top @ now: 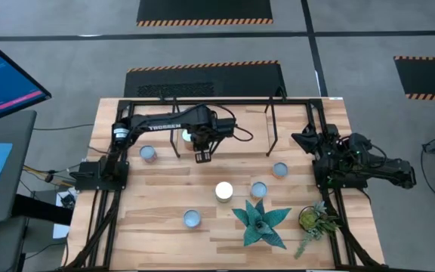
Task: Pick and place cans onto a shelf
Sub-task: Adjust the canned beans on the shelf, then put the canned pears on the shelf
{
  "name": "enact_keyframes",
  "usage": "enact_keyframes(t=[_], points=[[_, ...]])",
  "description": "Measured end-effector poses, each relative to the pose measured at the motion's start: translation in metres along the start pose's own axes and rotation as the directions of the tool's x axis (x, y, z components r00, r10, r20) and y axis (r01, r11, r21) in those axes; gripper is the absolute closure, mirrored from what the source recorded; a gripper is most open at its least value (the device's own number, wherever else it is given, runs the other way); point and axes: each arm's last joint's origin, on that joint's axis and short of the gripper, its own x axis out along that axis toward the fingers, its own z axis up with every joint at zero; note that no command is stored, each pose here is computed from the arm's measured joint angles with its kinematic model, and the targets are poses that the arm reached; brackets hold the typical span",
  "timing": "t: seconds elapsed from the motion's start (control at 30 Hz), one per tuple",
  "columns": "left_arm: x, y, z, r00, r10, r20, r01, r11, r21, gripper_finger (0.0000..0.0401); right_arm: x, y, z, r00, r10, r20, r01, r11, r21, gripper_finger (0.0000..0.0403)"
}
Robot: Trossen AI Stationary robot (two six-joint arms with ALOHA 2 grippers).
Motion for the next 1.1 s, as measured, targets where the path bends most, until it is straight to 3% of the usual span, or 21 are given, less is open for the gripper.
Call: enact_keyframes(t=[0.3,0.53,0.77,0.9,1.03,1.1], points=[[0.002,0.011,-0.002,0.998,0.057,-0.031,-0.058,0.998,-0.020,0.0324,0.000,0.000,0.000,1.000,-0.002,-0.003,0.002,1.000,0.000,0.0365],[0.002,0.010,-0.002,0.998,0.047,-0.031,-0.048,0.998,-0.032,0.0324,0.000,0.000,0.000,1.000,-0.002,-0.003,0.002,1.000,0.000,0.0365],[-0.021,0.008,0.000,0.997,-0.058,0.060,0.063,0.994,-0.094,0.0324,0.000,0.000,0.000,1.000,-0.002,-0.003,0.002,1.000,0.000,0.0365],[-0.039,-0.005,0.000,0.974,-0.190,0.122,0.203,0.974,-0.102,0.0324,0.000,0.000,0.000,1.000,-0.002,-0.003,0.002,1.000,-0.002,0.0365],[-0.043,-0.027,-0.001,0.971,-0.205,0.120,0.207,0.978,-0.005,0.0324,0.000,0.000,0.000,1.000,-0.002,-0.003,0.002,0.999,-0.039,0.0365],[-0.044,-0.036,-0.002,0.969,-0.219,0.117,0.225,0.974,-0.034,0.0324,0.000,0.000,0.000,1.000,-0.002,-0.003,0.002,0.999,-0.041,0.0365]])
